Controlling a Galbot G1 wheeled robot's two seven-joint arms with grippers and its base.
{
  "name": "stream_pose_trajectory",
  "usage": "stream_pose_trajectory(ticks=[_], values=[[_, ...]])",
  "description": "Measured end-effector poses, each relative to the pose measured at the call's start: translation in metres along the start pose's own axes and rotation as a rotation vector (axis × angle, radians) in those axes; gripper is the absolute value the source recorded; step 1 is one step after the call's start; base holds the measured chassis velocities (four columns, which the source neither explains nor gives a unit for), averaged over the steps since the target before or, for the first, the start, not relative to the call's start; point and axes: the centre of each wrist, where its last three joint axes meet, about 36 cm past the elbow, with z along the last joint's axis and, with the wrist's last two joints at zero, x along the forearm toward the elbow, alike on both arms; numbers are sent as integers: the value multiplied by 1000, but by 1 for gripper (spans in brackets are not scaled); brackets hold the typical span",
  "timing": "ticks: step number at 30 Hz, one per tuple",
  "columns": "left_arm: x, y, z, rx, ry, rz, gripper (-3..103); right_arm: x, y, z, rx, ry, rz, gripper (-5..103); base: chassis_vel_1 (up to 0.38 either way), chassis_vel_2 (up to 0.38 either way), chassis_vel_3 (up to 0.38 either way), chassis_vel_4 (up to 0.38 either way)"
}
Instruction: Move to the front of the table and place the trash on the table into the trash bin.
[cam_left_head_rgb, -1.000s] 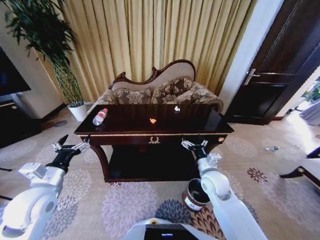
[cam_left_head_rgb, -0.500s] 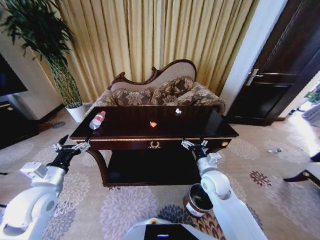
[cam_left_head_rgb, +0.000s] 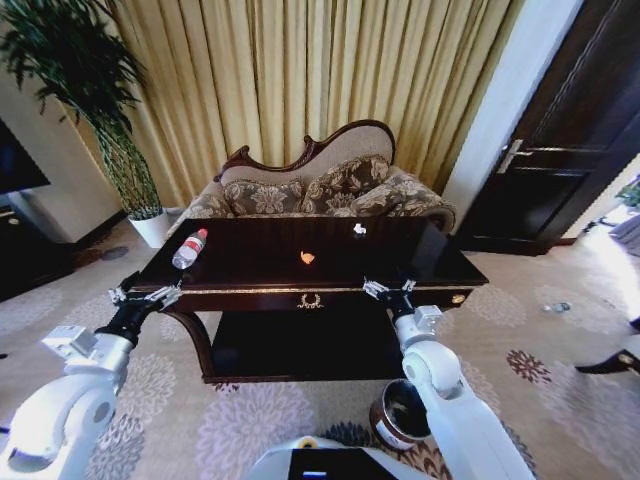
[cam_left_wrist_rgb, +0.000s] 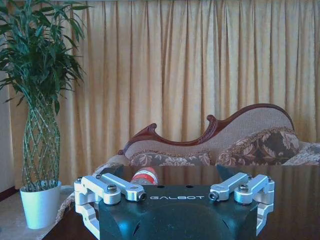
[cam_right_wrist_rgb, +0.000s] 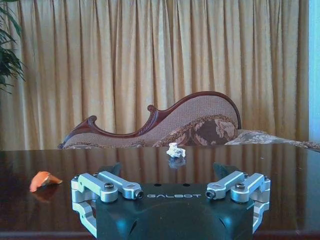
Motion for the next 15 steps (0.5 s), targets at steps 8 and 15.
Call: stream_pose_trajectory(ticks=[8,15], values=[[0,0,-1,-1,-2,3,100,0,0,0,1,-4,9,100,-107,106,111,-106],[1,0,0,1,-1,2,100,0,2,-2,-7,-2,13,100,-112,100,90,-106]])
